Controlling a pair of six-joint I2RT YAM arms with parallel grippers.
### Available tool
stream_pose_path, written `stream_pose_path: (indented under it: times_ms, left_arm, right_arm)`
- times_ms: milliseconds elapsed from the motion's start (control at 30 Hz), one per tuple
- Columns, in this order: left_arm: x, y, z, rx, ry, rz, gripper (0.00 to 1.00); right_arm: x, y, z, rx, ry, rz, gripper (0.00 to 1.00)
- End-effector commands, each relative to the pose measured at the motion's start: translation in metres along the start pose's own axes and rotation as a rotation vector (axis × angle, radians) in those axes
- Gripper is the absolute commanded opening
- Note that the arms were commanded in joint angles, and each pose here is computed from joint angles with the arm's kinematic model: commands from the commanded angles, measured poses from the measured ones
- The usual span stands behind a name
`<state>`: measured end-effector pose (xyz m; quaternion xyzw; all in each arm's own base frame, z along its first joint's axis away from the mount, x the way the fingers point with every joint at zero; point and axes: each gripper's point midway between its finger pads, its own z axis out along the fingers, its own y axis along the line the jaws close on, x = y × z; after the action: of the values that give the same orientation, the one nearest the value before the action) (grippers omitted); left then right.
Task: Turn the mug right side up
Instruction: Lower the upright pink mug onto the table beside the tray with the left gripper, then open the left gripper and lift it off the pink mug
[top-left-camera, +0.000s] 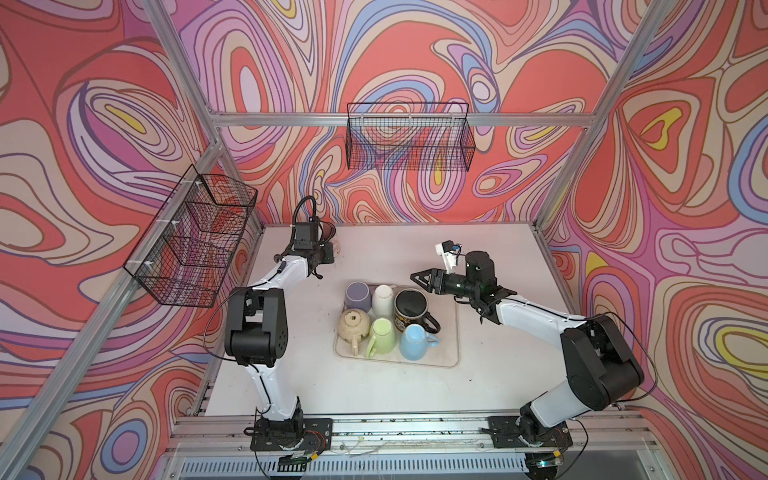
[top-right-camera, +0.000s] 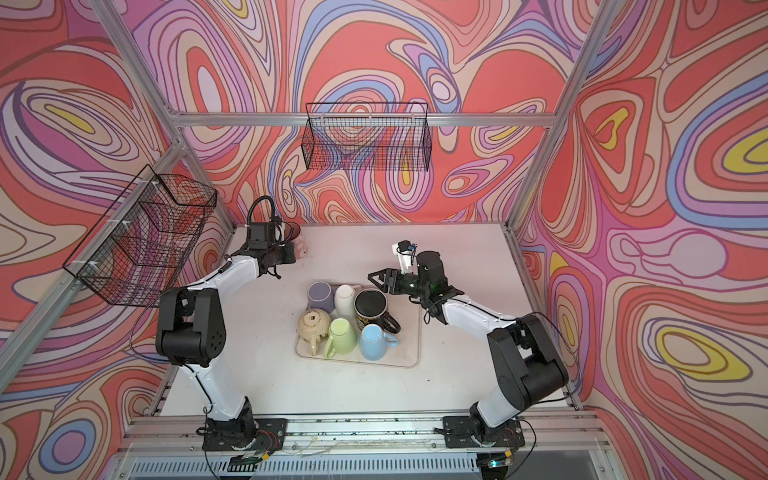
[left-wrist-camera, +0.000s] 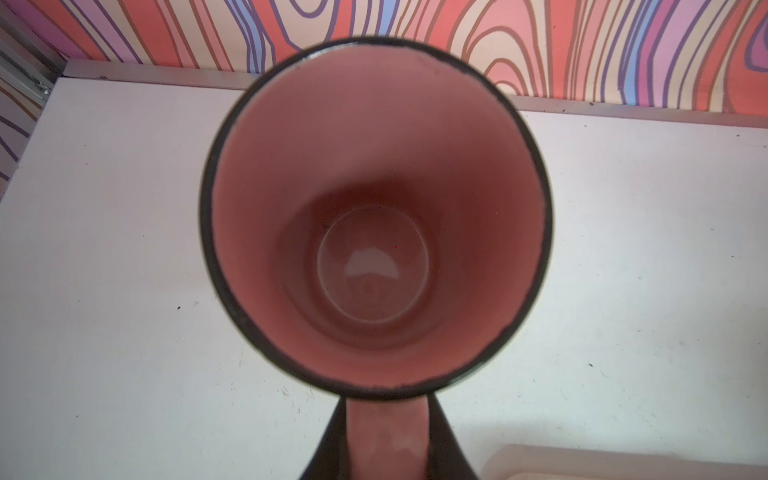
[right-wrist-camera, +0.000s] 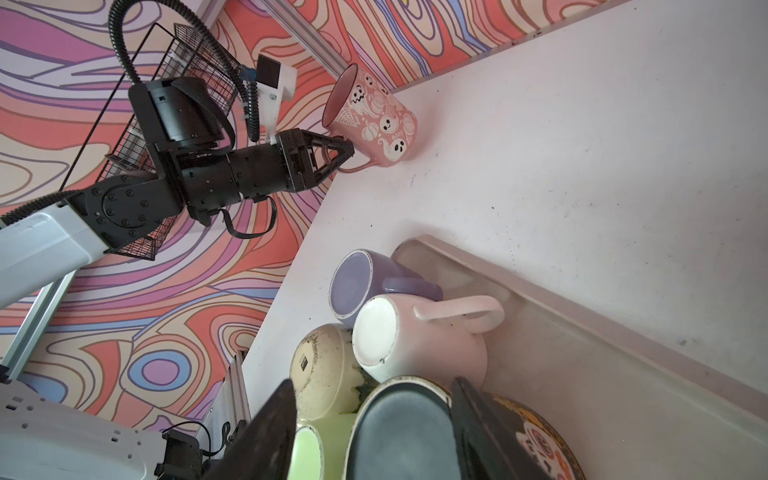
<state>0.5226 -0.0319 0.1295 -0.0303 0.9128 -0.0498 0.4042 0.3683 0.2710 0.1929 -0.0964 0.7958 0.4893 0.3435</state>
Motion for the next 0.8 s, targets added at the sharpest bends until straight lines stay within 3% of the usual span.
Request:
stream_pose_path:
  times_ms: [0,567,667,767]
  left_arm:
    - [-0.047,-0.004,-0.006,0.027,-0.165,0.025,0.0]
    - [-0.025,0.004,0.017,0.007,-0.123,0.017,0.0]
    - [-0.023,0.006,0.014,-0.002,-0.118,0.03,0.12]
    - [-0.021,0.005,0.01,0.001,-0.121,0.04,0.33]
  right_arm:
    - [-0.003,0.005,0.002,-0.017,0.004,-0.022,0.61]
    - [-0.001,0.007,0.005,-0.024,0.031,-0.001,0.63]
    - [-0.004,0.013,0.002,-0.033,0.026,-0.006,0.63]
    - [-0.005,0.014,-0.001,-0.028,0.022,-0.006,0.63]
